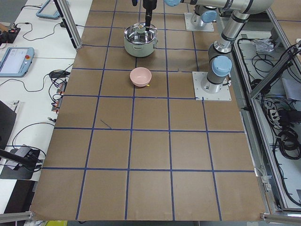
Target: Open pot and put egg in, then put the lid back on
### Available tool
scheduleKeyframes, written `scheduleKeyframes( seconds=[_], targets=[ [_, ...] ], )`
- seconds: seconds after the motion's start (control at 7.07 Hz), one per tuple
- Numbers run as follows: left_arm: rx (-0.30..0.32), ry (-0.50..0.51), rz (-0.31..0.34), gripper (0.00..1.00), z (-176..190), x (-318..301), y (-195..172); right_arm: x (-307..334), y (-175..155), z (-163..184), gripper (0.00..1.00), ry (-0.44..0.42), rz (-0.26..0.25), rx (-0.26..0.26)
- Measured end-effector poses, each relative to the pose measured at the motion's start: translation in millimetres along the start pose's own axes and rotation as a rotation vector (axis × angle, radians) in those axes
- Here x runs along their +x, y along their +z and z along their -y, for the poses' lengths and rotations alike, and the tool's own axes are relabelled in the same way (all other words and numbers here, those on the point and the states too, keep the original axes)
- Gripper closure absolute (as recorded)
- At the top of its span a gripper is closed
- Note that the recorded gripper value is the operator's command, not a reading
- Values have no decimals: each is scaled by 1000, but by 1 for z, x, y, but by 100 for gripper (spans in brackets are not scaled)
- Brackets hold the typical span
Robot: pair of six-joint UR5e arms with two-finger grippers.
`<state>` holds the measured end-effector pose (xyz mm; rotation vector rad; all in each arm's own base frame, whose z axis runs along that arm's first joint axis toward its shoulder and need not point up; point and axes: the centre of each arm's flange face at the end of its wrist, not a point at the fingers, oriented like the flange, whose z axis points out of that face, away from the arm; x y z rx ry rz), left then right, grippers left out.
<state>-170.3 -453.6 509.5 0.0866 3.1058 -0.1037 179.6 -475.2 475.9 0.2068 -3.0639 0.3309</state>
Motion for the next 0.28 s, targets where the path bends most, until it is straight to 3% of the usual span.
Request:
scheduleKeyframes(
  seconds=[0.28],
  targets=[
    [-3,0,-1,0,0,0,1,0,-2,-1,0,-3,1,7]
  ],
)
